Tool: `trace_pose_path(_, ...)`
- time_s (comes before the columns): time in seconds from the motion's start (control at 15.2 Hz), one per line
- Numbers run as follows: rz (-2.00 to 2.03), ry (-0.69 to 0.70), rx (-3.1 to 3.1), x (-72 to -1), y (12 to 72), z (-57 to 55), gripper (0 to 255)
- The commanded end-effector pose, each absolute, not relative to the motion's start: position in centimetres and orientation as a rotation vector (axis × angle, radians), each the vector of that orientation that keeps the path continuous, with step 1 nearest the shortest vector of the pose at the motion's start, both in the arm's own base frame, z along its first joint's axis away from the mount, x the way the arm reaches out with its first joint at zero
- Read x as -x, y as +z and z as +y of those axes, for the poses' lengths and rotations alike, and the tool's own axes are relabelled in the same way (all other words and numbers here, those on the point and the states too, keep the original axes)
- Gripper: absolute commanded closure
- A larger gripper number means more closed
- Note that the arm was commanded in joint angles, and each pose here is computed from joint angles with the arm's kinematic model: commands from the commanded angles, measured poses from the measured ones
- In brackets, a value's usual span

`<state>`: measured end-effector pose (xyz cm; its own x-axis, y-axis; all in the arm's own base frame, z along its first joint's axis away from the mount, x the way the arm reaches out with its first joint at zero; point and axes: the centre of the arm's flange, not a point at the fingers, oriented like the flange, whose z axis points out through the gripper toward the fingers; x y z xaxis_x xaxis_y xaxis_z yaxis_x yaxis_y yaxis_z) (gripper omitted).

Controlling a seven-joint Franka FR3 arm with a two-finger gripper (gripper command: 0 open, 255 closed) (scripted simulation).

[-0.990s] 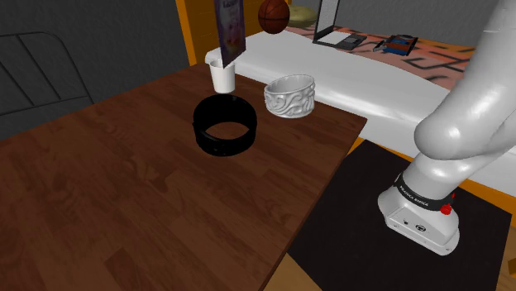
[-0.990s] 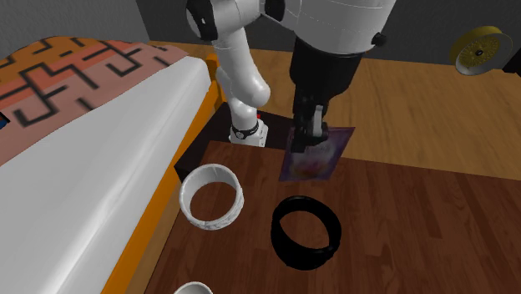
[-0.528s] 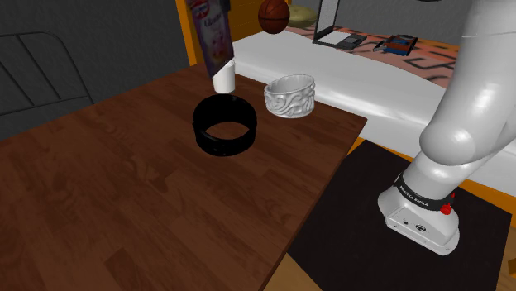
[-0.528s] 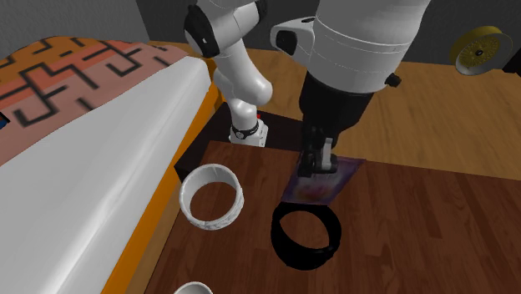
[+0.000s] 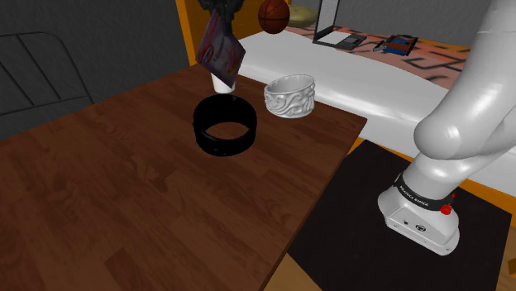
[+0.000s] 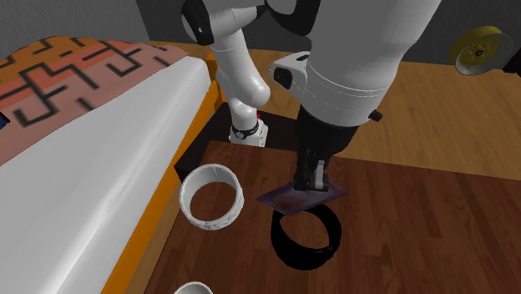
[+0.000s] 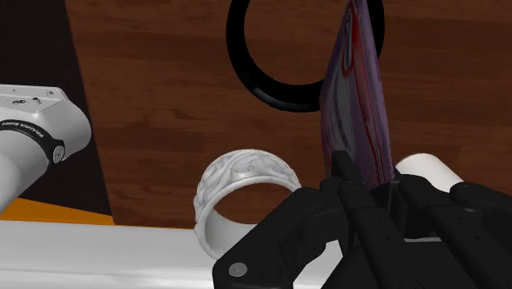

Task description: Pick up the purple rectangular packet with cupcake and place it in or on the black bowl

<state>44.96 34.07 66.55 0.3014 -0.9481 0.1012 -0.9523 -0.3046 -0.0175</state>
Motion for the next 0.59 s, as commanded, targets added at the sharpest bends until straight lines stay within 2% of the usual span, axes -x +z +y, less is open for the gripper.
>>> trace_pose_path(0.0, -1.825, 0.142, -2.497, -45.0, 65.4, 34.1, 255)
trace_pose_path(0.53, -1.825, 0.142, -2.497, -45.0, 61.4, 34.1, 255)
